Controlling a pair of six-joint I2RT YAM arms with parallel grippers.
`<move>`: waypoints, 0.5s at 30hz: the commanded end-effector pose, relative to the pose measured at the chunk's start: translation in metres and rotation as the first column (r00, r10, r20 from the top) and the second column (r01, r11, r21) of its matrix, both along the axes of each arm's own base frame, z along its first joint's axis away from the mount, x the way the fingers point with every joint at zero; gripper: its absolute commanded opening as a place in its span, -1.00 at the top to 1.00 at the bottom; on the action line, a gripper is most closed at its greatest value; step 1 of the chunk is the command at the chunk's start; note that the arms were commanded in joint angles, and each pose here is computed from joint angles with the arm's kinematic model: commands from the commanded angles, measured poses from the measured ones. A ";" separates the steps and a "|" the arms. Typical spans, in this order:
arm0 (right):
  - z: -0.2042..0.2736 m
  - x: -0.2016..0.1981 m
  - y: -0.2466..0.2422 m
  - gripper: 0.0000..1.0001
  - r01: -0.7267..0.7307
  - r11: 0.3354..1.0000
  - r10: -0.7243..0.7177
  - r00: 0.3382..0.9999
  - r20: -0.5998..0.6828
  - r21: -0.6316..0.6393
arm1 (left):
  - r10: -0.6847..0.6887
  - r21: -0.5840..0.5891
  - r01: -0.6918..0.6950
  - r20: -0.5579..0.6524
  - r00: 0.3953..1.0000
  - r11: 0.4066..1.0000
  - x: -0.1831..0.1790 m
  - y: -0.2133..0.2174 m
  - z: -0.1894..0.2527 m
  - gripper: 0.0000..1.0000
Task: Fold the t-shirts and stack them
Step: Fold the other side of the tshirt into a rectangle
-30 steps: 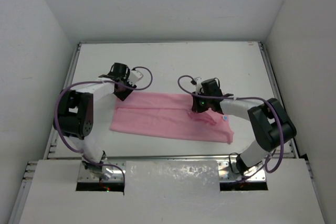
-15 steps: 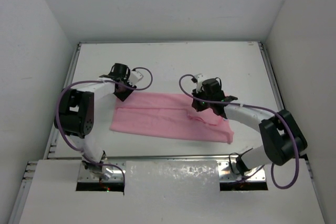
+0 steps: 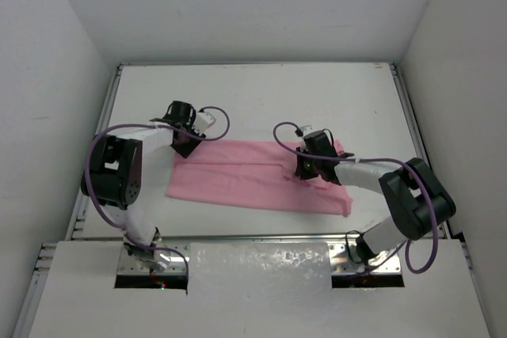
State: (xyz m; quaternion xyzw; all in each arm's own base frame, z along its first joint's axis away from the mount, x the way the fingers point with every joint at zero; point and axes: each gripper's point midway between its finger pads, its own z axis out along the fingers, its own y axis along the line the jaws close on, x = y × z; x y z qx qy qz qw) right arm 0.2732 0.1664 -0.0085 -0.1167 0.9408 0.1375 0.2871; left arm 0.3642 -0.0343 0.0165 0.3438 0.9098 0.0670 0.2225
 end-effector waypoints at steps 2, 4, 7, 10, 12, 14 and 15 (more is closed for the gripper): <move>-0.005 0.008 -0.007 1.00 0.074 0.997 -0.074 0.997 0.020 -0.021 | -0.018 0.032 0.017 0.031 0.999 0.999 -0.003 0.008 0.003 0.17; -0.002 0.012 -0.009 1.00 0.075 0.997 -0.074 0.997 0.022 -0.024 | -0.017 0.072 0.016 0.012 1.000 0.997 -0.009 0.015 -0.004 0.17; 0.009 0.022 -0.015 1.00 0.065 0.996 -0.062 0.996 0.057 -0.065 | -0.043 0.090 0.040 0.033 0.999 0.995 -0.010 0.018 0.000 0.17; 0.037 0.039 -0.020 1.00 0.063 0.994 -0.052 0.991 0.126 -0.084 | -0.052 0.051 0.049 0.064 0.997 0.998 -0.001 0.010 0.014 0.16; 0.071 0.059 -0.023 1.00 0.093 0.994 -0.081 0.978 0.192 -0.055 | -0.015 -0.014 0.016 0.091 0.996 1.000 0.012 0.000 0.036 0.16; 0.085 0.060 -0.034 1.00 0.159 0.987 -0.153 0.975 0.159 -0.026 | 0.036 -0.141 -0.019 0.122 0.992 0.990 0.029 -0.017 0.068 0.16; 0.104 0.069 -0.048 1.00 0.221 0.975 -0.220 0.959 0.179 0.014 | 0.063 -0.181 -0.038 0.136 0.989 0.983 0.036 -0.019 0.079 0.16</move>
